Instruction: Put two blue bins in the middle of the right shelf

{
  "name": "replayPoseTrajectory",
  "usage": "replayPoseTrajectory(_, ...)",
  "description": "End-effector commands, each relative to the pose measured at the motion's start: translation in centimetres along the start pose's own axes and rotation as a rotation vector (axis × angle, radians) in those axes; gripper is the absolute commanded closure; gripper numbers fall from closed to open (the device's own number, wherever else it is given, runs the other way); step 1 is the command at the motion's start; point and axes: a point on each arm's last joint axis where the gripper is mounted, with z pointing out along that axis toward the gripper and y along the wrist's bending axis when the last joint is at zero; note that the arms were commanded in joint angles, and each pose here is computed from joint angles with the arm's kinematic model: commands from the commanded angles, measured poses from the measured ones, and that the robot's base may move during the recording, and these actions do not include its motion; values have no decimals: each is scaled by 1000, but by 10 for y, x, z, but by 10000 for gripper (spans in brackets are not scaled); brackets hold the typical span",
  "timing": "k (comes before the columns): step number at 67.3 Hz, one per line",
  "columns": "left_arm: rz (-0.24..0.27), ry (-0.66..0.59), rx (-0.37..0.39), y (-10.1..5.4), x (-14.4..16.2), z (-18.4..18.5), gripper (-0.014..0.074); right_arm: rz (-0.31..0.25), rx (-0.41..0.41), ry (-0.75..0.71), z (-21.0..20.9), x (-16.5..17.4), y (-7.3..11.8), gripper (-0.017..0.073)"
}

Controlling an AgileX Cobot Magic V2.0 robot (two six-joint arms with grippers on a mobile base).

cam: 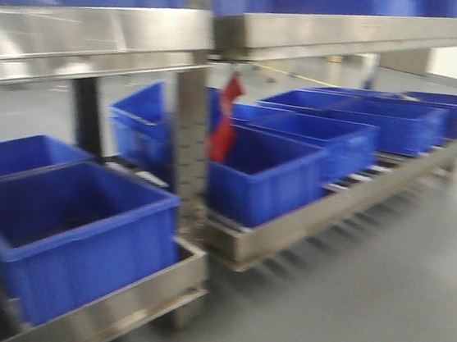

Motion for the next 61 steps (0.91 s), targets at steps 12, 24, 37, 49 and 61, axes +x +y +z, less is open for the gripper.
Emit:
replayPoseTrajectory(12,-11,-65,41,-5,-8,-2,704,21,-102,-51,-9,-5,11,726)
replayPoseTrajectory(24,-11,-65,41,-5,-8,-2,704,21,-102,-51,-9,-5,11,726)
replayPoseTrajectory(37,-11,-65,41,-5,-8,-2,704,21,-102,-51,-9,-5,11,726)
replayPoseTrajectory(49,-11,-65,41,-5,-8,-2,704,21,-102,-51,-9,-5,11,726)
replayPoseTrajectory(61,-11,-65,41,-5,-8,-2,704,21,-102,-51,-9,-5,11,726)
